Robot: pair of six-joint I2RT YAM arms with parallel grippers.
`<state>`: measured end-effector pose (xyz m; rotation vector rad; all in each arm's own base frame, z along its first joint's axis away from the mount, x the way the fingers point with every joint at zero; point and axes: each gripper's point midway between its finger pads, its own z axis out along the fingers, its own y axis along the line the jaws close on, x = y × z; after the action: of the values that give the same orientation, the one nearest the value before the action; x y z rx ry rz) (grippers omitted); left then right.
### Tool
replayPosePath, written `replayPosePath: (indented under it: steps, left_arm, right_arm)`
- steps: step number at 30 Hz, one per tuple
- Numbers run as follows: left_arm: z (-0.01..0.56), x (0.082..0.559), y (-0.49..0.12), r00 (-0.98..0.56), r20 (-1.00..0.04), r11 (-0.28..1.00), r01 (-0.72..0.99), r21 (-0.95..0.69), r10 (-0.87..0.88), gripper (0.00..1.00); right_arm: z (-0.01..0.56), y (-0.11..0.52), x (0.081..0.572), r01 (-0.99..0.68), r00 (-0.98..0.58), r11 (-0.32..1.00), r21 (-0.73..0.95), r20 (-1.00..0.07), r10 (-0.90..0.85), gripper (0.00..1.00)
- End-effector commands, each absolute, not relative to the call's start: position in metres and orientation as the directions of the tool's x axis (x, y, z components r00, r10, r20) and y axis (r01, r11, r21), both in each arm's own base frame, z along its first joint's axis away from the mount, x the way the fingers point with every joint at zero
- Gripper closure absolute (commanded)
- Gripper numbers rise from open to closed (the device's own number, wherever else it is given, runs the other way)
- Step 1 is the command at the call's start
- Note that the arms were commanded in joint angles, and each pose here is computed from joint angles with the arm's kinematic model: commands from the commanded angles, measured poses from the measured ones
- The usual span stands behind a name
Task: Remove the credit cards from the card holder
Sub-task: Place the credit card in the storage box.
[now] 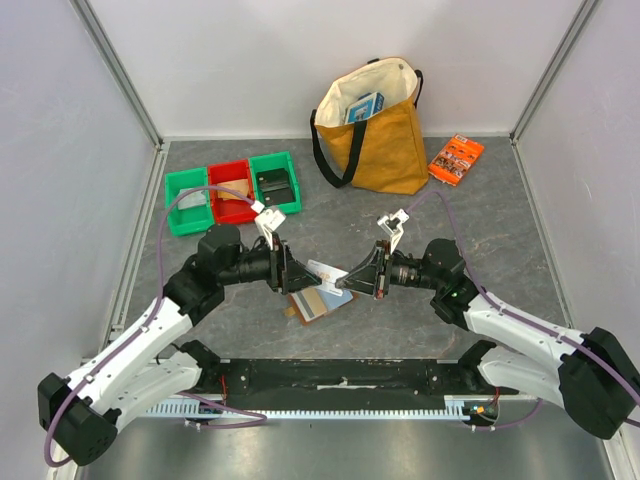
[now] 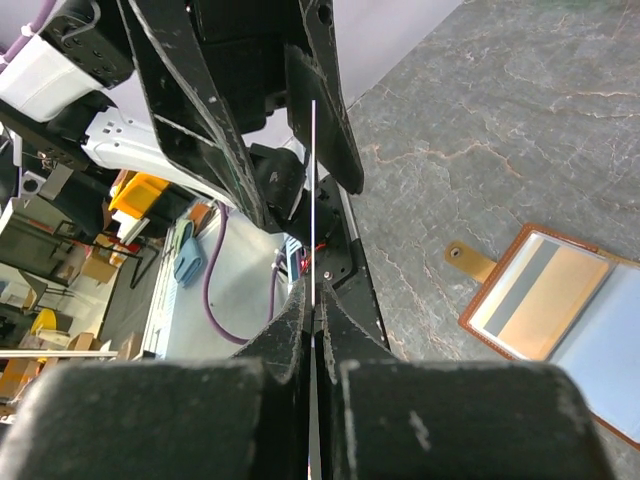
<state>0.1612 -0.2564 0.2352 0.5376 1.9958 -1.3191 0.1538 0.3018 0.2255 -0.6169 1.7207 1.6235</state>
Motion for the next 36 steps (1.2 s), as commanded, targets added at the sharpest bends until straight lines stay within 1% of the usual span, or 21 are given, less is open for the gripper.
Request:
replayPosePath:
  steps: [1, 4, 5, 6, 7, 9, 11, 12, 13, 17, 20, 23, 26, 28, 30, 34, 36]
  left_arm:
    - [0.245, 0.156, -0.262, -0.646, -0.763, 0.325, 0.716, -0.618, -0.027, 0.5]
    - [0.244, 0.159, -0.26, -0.639, -0.768, 0.343, 0.714, -0.611, -0.039, 0.66]
    - [0.245, 0.161, -0.259, -0.635, -0.771, 0.353, 0.711, -0.608, -0.049, 0.81]
    - [0.246, 0.163, -0.257, -0.632, -0.773, 0.37, 0.705, -0.605, -0.059, 0.92]
    - [0.243, 0.166, -0.255, -0.636, -0.769, 0.397, 0.69, -0.605, -0.066, 0.98]
    - [0.241, 0.172, -0.25, -0.633, -0.77, 0.443, 0.669, -0.597, -0.082, 0.98]
    - [0.238, 0.179, -0.244, -0.633, -0.768, 0.488, 0.642, -0.592, -0.098, 0.98]
    - [0.235, 0.183, -0.241, -0.635, -0.765, 0.514, 0.623, -0.589, -0.108, 0.98]
    - [0.233, 0.187, -0.237, -0.635, -0.764, 0.537, 0.608, -0.585, -0.114, 0.98]
    - [0.223, 0.208, -0.217, -0.651, -0.745, 0.627, 0.521, -0.58, -0.148, 0.98]
    - [0.211, 0.23, -0.191, -0.662, -0.724, 0.702, 0.422, -0.574, -0.193, 0.98]
    - [0.199, 0.257, -0.148, -0.67, -0.687, 0.774, 0.265, -0.575, -0.282, 0.98]
    - [0.19, 0.281, -0.096, -0.648, -0.664, 0.83, 0.087, -0.55, -0.372, 0.98]
    - [0.187, 0.292, -0.065, -0.634, -0.656, 0.852, -0.011, -0.524, -0.411, 0.98]
    - [0.186, 0.306, -0.029, -0.595, -0.675, 0.878, -0.121, -0.463, -0.437, 0.98]
    - [0.184, 0.33, 0.034, -0.53, -0.684, 0.866, -0.328, -0.379, -0.5, 0.98]
    - [0.193, 0.345, 0.055, -0.487, -0.707, 0.854, -0.37, -0.366, -0.514, 0.98]
  right_arm:
    - [0.24, 0.304, 0.153, -0.769, -0.625, 0.063, 0.636, -0.769, 0.134, 1.0]
    - [0.238, 0.304, 0.154, -0.765, -0.629, 0.068, 0.641, -0.765, 0.138, 1.0]
    - [0.237, 0.304, 0.155, -0.764, -0.629, 0.072, 0.642, -0.765, 0.139, 1.0]
    - [0.234, 0.303, 0.157, -0.761, -0.63, 0.085, 0.643, -0.764, 0.141, 1.0]
    - [0.231, 0.303, 0.159, -0.759, -0.63, 0.102, 0.643, -0.764, 0.139, 1.0]
    - [0.225, 0.302, 0.163, -0.754, -0.628, 0.136, 0.643, -0.766, 0.137, 0.91]
    - [0.219, 0.301, 0.168, -0.75, -0.625, 0.177, 0.638, -0.77, 0.13, 0.75]
    - [0.216, 0.301, 0.171, -0.749, -0.621, 0.198, 0.632, -0.774, 0.124, 0.63]
    - [0.212, 0.299, 0.174, -0.746, -0.618, 0.224, 0.627, -0.777, 0.119, 0.55]
    - [0.201, 0.294, 0.184, -0.748, -0.595, 0.307, 0.588, -0.8, 0.082, 0.43]
    - [0.191, 0.287, 0.191, -0.749, -0.578, 0.374, 0.547, -0.816, 0.036, 0.32]
    - [0.181, 0.278, 0.2, -0.743, -0.555, 0.455, 0.491, -0.832, -0.009, 0.23]
    - [0.172, 0.273, 0.205, -0.742, -0.541, 0.494, 0.454, -0.84, -0.04, 0.09]
    - [0.165, 0.27, 0.206, -0.739, -0.542, 0.509, 0.44, -0.838, -0.062, 0.02]
    - [0.158, 0.27, 0.205, -0.736, -0.551, 0.515, 0.44, -0.831, -0.077, 0.02]
    - [0.149, 0.271, 0.201, -0.746, -0.56, 0.498, 0.442, -0.821, -0.11, 0.02]
    - [0.148, 0.27, 0.2, -0.752, -0.552, 0.497, 0.433, -0.826, -0.116, 0.02]
